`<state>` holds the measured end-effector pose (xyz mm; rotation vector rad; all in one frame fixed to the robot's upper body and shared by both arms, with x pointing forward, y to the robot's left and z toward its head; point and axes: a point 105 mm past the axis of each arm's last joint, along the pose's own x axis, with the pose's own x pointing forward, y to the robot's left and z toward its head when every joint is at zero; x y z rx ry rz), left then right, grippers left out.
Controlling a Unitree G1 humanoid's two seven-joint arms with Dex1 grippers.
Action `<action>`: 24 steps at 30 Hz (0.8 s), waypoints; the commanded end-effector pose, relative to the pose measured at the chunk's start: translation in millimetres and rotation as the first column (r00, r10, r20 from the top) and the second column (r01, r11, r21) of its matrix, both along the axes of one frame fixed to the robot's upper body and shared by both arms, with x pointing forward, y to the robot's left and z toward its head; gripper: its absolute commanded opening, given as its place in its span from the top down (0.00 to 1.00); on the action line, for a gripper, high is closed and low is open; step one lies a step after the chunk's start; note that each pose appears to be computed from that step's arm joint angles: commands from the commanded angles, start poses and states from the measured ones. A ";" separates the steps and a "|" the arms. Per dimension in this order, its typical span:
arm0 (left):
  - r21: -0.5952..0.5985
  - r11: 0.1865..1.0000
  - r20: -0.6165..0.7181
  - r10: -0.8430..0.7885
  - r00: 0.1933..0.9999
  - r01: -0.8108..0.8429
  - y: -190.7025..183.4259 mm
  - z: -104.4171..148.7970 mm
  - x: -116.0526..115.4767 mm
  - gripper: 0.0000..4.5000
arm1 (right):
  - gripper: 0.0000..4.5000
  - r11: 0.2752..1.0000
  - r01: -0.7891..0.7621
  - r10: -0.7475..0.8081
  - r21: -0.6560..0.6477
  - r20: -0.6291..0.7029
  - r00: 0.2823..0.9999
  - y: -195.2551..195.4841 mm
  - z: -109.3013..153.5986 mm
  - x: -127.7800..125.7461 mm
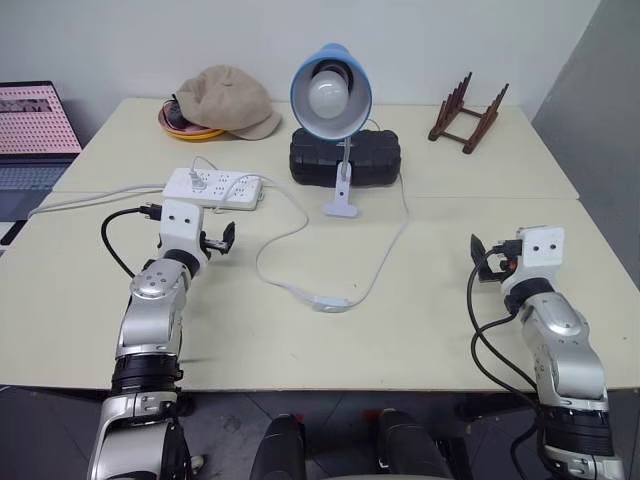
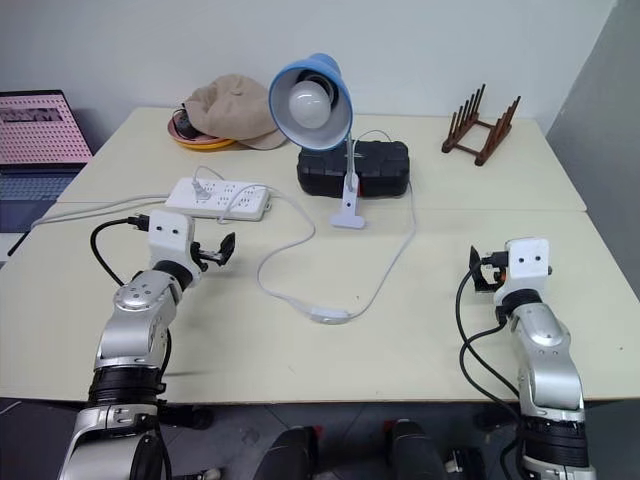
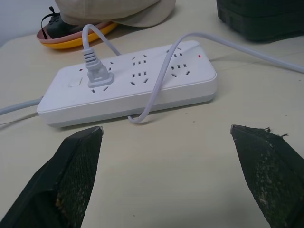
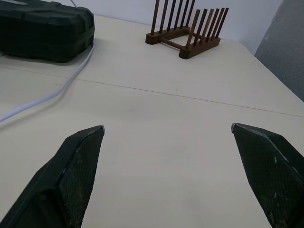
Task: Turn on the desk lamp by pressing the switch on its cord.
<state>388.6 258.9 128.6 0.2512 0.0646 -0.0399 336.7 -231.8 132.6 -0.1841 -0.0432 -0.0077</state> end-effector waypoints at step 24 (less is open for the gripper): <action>0.055 0.249 -0.480 -0.842 0.244 0.967 -98.6 42.4 -104.8 0.00 | 0.00 0.202 -0.979 0.895 0.031 -0.412 0.172 163.8 -14.6 -49.6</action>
